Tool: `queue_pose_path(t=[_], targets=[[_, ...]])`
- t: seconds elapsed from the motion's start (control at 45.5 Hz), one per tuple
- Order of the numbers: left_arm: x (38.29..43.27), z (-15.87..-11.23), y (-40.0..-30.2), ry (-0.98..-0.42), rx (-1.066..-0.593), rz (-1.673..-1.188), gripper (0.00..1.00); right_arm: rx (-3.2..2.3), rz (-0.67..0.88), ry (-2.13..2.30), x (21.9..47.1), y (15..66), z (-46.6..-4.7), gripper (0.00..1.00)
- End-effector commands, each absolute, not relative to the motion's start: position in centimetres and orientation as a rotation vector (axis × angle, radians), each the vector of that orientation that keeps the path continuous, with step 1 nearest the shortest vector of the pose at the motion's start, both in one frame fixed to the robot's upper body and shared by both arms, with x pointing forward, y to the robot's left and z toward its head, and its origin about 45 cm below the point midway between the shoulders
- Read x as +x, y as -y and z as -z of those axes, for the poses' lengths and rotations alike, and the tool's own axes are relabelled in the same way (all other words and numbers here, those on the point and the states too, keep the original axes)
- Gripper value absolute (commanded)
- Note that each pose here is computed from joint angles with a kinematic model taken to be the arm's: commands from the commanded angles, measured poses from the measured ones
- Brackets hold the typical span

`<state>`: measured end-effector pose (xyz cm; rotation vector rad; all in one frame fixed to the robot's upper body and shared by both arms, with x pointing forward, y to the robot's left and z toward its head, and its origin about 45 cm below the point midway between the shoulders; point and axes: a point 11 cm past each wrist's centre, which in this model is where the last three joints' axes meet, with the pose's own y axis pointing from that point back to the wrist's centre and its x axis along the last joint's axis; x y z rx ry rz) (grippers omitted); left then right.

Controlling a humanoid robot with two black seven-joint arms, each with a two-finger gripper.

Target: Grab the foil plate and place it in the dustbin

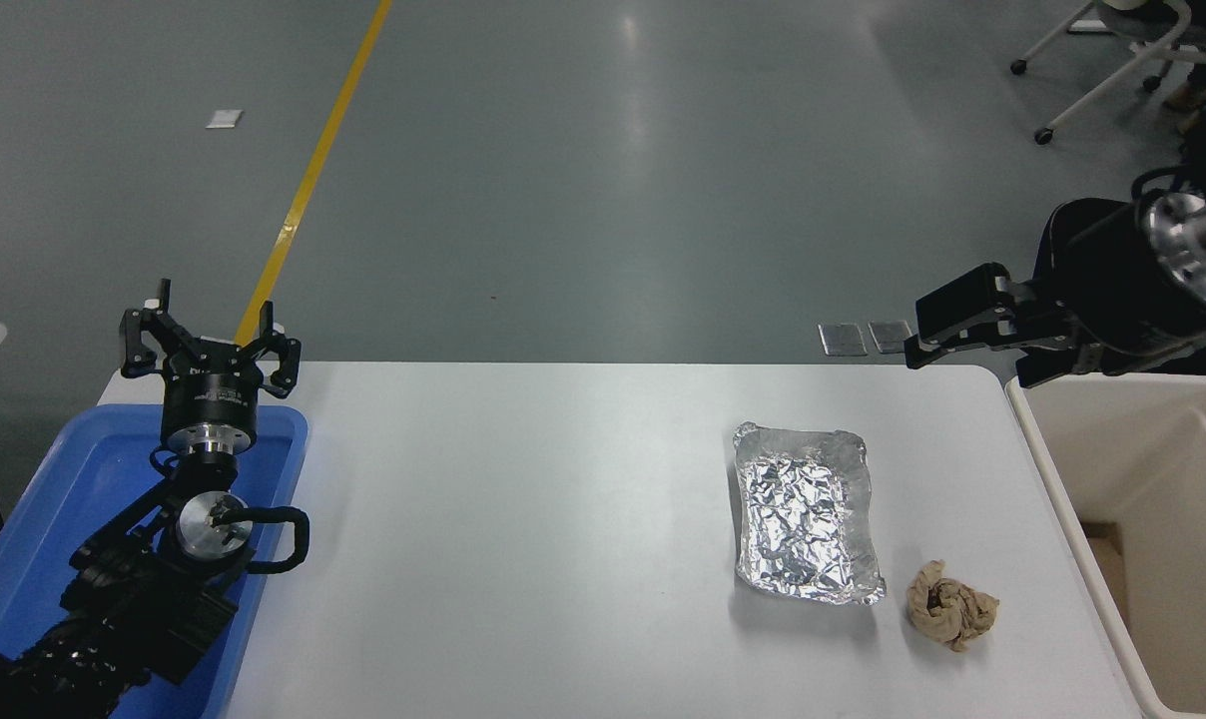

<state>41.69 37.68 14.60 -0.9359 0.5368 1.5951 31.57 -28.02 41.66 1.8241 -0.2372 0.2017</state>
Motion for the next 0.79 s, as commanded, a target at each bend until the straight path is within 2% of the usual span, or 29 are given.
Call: queue_pose_path(t=[0.0,0.33,0.44,0.769], targets=[[41.69,-14.61,-37.69,-0.536,-0.935,-1.595,0.99,1.854,-0.192,0.201,30.6,28.0,-42.8,1.0],[41.7,-14.58,-37.62,-0.538,-0.935,-1.594,0.99,1.834,-0.102,0.228,30.6,30.4,-40.8,1.0],[41.69,-14.6,-37.7,-0.537,-0.936,-1.595,0.99,1.823,-0.028,0.219,30.2,31.6,-38.8,1.0],[41.7,-14.58,-37.62,-0.538,-0.935,-1.594,0.99,1.751,0.041,0.382,31.9,35.1,-32.1,1.0]])
